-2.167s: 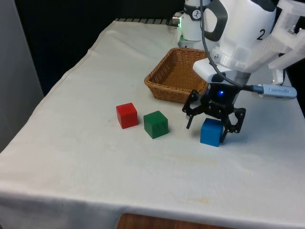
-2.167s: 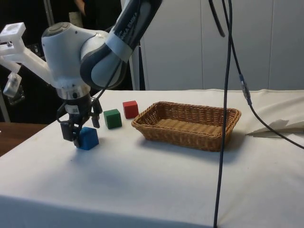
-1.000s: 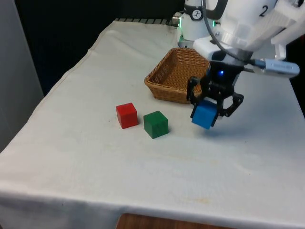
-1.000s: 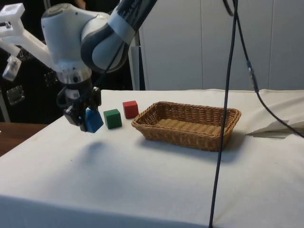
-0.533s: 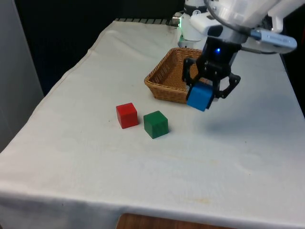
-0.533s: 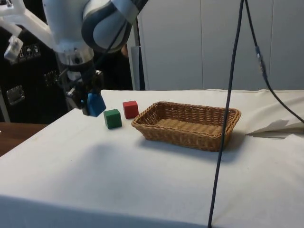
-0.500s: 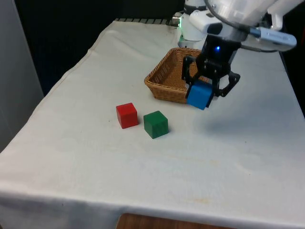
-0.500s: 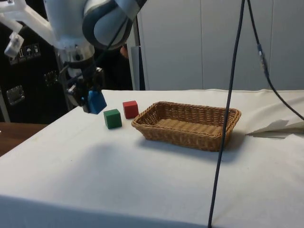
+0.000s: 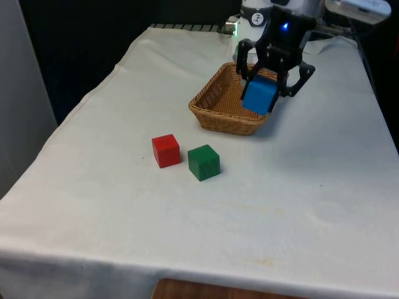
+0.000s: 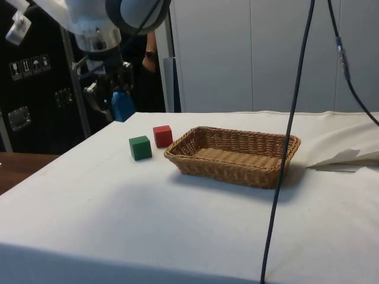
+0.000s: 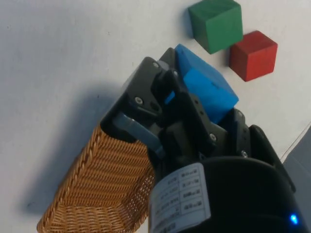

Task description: Pick up the blue cube and place it into the basket.

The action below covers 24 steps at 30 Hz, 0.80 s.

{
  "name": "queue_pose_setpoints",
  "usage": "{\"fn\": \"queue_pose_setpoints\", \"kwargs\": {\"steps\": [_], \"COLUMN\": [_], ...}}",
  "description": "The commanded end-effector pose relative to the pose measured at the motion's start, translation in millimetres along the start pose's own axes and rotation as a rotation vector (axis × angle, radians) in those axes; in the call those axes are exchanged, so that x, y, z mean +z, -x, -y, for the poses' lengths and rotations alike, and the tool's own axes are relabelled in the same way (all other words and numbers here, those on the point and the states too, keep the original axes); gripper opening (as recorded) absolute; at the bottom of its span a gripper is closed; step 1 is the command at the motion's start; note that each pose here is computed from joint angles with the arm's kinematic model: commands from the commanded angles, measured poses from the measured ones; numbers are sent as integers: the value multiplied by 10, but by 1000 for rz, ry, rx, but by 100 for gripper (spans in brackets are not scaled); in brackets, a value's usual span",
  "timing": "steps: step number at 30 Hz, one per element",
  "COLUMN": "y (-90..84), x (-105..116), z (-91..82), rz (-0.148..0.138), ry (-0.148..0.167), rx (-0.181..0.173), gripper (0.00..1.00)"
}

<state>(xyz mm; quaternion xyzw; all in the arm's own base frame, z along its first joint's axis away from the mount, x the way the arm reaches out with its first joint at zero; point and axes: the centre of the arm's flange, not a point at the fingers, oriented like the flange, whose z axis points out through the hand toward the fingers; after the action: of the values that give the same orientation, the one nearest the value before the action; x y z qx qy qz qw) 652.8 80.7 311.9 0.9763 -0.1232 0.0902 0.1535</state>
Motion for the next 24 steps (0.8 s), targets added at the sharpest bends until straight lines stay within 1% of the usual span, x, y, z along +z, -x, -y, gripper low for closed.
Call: {"fn": "queue_pose_setpoints", "kwargs": {"steps": [1, 2, 3, 4, 10, 11, 12, 14, 19, 20, 21, 24], "y": [22, 5, 33, 53, 112, 98, 126, 165, 248, 253, 291, 365], "x": [-54, -29, -68, -116, -219, -195, -239, -294, -387, -381, -418, -471], "z": [-22, -12, -29, -44, -100, -97, -118, -155, -239, -250, -264, -307], "rz": [0, -2, 0, -1, -2, 0, -1, -1, 2, 5, 2, 4], "ry": [-16, -1, -17, -24, -39, -20, -41, -48, -59, -41, -61, -64], "rx": [9, 2, 11, 15, 27, 24, 29, 33, 40, 41, 41, 45], "gripper": [0, 0, 0, 0, 0, 0, 0, 0, 0, 0, 0, 0]}}
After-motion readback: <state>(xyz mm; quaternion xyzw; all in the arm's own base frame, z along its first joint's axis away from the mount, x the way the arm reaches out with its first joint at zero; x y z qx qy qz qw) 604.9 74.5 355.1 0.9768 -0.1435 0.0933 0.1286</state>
